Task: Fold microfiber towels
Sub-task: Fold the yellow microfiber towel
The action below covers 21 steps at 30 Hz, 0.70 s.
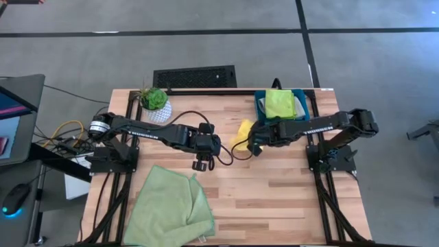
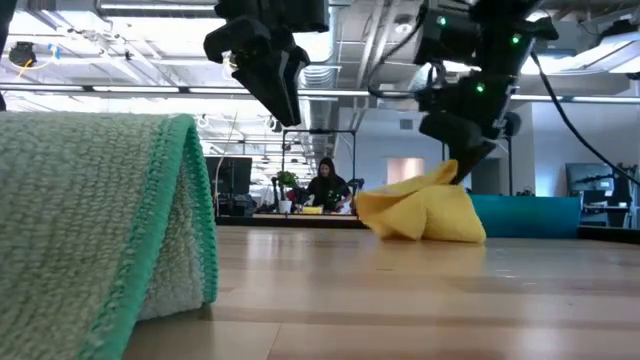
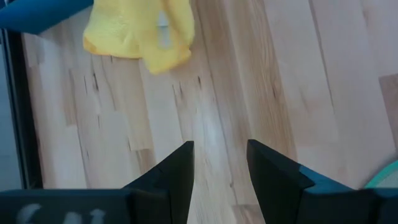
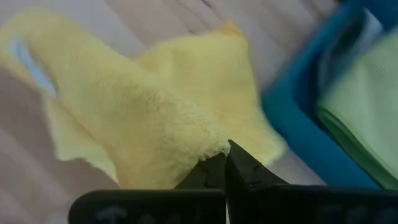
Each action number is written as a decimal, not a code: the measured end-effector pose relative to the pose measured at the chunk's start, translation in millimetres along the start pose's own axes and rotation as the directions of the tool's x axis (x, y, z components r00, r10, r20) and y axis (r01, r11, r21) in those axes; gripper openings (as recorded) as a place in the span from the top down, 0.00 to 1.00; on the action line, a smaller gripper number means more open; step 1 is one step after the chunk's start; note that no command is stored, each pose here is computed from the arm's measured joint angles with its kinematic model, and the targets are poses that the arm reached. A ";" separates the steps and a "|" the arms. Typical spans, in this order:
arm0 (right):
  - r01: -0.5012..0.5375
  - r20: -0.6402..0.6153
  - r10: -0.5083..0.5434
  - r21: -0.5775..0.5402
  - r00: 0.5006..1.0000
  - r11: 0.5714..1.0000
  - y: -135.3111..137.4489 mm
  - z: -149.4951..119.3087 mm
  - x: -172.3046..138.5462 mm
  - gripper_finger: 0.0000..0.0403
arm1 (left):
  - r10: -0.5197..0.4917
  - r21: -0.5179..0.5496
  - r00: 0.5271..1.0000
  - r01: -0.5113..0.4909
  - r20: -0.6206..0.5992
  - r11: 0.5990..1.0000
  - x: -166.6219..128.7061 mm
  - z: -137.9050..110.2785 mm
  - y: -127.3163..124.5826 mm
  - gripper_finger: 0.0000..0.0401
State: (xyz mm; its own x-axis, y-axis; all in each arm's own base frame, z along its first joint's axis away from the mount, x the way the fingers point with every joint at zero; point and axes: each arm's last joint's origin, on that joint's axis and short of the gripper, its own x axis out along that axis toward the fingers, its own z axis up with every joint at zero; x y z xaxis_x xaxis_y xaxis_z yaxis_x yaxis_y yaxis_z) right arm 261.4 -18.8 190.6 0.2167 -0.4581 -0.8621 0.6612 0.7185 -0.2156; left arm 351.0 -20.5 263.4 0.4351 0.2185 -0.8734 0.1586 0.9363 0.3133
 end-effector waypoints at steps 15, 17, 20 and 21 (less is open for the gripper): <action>0.142 -0.182 -0.145 -0.026 0.973 0.990 -2.4 -8.5 40.2 0.96 | -0.009 -0.020 1.000 0.008 -0.008 1.000 0.4 -0.7 -0.5 0.65; 0.141 -0.194 -0.147 -0.045 0.970 0.989 -0.9 -9.5 43.6 0.93 | -0.009 -0.020 1.000 0.008 -0.008 1.000 0.4 -0.7 -0.5 0.65; 0.128 -0.209 -0.137 -0.059 0.968 0.990 0.2 -10.3 45.8 0.89 | -0.009 -0.024 1.000 0.009 -0.009 1.000 0.4 -0.9 -0.5 0.65; 0.128 -0.213 -0.138 -0.062 0.967 0.990 0.2 -10.6 45.9 0.87 | -0.010 -0.031 1.000 0.009 -0.011 0.999 0.4 -1.0 -0.5 0.65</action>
State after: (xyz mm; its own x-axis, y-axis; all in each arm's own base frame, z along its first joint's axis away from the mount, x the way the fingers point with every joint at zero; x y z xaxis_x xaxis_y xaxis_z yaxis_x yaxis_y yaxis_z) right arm 263.9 -34.2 146.0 -0.0349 -0.4305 -0.9019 0.6374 0.6855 -0.3519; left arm 350.2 -20.7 262.5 0.4242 0.2124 -0.8803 0.1350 0.9464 0.2934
